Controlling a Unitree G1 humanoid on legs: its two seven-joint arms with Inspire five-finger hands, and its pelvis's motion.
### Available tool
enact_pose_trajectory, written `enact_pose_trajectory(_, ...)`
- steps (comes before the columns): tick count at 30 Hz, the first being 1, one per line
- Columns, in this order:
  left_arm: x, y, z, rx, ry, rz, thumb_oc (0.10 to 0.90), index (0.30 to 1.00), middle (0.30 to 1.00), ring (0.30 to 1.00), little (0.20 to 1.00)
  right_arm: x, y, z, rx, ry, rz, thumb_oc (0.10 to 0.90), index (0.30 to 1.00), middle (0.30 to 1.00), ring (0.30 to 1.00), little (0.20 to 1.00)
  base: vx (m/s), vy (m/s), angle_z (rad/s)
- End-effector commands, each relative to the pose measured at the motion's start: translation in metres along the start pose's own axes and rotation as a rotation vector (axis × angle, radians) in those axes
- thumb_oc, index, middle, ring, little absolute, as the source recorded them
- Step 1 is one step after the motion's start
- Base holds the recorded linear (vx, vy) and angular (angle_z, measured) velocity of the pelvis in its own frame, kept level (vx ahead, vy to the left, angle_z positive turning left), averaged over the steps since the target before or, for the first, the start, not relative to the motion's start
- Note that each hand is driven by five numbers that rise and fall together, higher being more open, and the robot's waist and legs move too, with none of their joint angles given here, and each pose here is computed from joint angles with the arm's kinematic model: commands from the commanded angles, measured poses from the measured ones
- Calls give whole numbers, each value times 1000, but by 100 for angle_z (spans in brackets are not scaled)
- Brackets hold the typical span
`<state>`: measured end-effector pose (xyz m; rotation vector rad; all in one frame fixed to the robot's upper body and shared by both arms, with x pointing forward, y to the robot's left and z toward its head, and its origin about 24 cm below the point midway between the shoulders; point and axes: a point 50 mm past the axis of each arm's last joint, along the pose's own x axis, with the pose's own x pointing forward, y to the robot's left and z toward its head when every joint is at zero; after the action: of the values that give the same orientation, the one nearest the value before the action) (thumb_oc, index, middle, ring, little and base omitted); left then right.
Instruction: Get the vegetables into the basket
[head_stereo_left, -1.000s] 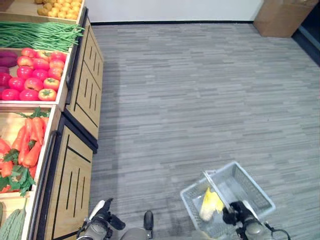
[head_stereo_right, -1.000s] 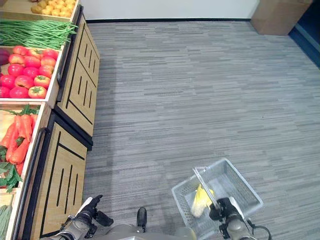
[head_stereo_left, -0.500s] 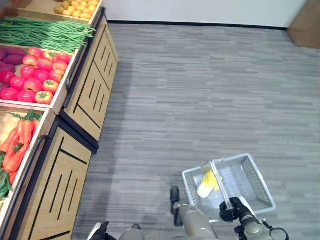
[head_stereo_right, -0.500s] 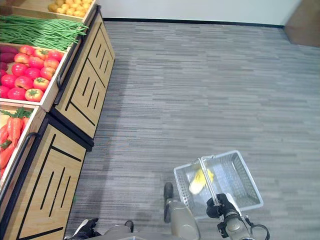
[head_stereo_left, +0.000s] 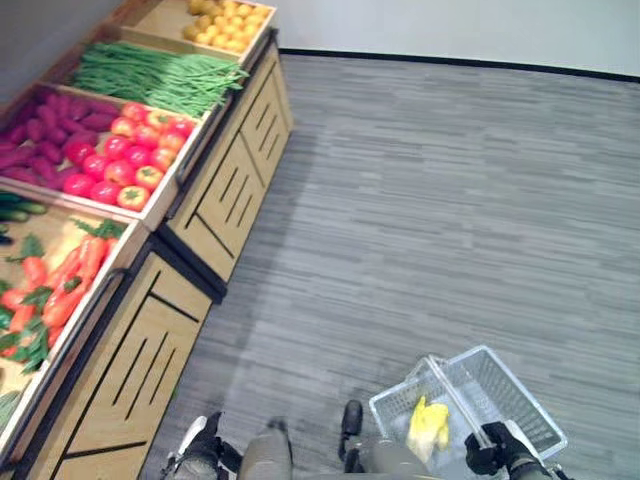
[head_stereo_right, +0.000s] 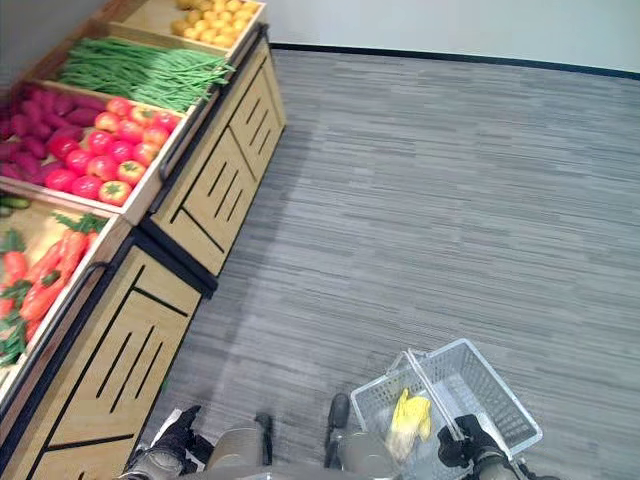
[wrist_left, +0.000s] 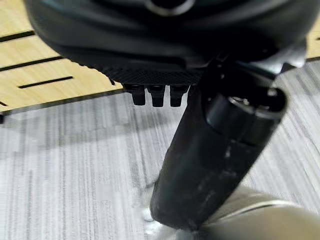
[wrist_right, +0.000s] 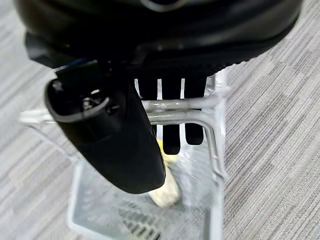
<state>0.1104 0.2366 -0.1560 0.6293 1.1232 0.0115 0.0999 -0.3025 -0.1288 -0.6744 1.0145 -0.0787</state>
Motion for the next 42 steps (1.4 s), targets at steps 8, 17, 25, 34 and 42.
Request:
enact_pose_trajectory(8,-1,1,-4,41,5,27,900,1000,1000,1000,1000,-1,-32,-1,63,-39,-157,400,300,300,300,300,226,183,-2)
enact_pose_trajectory(17,1,15,-9,12,20,55,900,1000,1000,1000,1000,7,-21,20,52,-66,-123,400,300,300,300,300,140,180,3)
enact_pose_trajectory(25,2,21,-5,0,6,70,900,1000,1000,1000,1000,14,-15,55,54,-168,-113,400,300,300,300,300,156,96,10)
enact_pose_trajectory(34,1,25,-18,-95,61,91,900,1000,1000,1000,1000,10,-8,46,31,-165,-84,400,300,300,300,300,227,-262,86)
enact_pose_trajectory(42,0,14,-17,-105,78,62,900,1000,1000,1000,1000,8,-35,31,18,-143,-149,400,300,300,300,300,85,-307,56)
